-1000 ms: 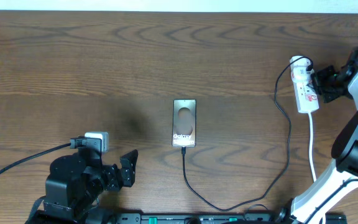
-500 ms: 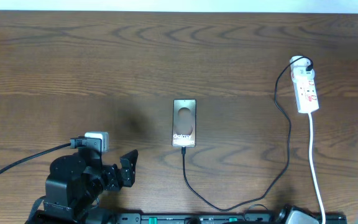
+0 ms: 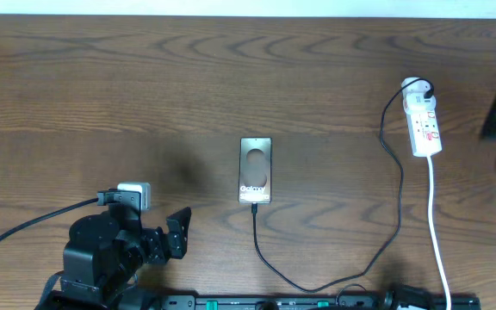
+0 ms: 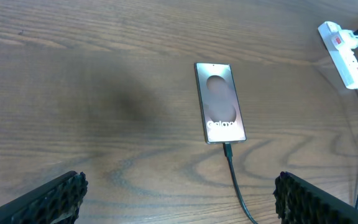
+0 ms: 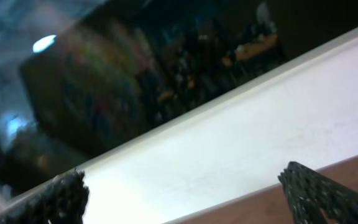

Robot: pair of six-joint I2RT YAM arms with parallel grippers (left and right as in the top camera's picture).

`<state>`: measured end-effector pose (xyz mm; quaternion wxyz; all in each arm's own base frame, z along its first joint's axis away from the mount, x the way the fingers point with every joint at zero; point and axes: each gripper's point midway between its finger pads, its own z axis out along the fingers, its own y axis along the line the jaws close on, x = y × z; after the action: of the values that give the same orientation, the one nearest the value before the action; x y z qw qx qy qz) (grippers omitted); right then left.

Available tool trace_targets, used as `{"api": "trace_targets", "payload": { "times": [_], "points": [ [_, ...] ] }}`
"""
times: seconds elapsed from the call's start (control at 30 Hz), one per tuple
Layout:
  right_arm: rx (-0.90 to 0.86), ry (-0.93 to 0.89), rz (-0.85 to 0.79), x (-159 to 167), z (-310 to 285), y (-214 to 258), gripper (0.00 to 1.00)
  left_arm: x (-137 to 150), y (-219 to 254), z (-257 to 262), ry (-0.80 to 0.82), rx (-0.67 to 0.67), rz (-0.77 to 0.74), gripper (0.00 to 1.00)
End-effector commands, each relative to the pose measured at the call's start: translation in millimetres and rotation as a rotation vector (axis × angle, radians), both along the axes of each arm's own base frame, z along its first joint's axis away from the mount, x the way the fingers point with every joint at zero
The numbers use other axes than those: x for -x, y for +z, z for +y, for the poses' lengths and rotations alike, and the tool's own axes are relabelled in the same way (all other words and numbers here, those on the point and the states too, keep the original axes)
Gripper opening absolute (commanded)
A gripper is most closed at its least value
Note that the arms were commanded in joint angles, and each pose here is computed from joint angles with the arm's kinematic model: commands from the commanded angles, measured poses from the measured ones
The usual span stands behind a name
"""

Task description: Plug charger to phone and switch on socket

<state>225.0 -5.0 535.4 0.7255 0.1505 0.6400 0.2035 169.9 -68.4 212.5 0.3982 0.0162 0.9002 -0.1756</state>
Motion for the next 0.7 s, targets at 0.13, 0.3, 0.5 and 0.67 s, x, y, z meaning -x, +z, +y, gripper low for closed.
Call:
{"api": "trace_targets", "payload": {
  "times": [0.13,0.3,0.5,0.67],
  "points": [
    [0.151,-0.017,-0.163,88.8,20.4,1.5,0.99,0.0,0.3,2.4,0.006,-0.012,-0.007,0.98],
    [0.279,0.028,-0.195,130.4,40.8,-30.2,0.99,0.0,0.3,2.4,0.006,-0.012,-0.007,0.98],
    [0.321,0.085,-0.318,177.4,53.9,-32.5,0.99,0.0,0.3,2.4,0.006,-0.012,-0.007,0.98],
    [0.361,0.104,-0.432,219.2,58.8,-31.4,0.99,0.0,0.3,2.4,0.006,-0.012,-0.007,0.98]
  ]
}}
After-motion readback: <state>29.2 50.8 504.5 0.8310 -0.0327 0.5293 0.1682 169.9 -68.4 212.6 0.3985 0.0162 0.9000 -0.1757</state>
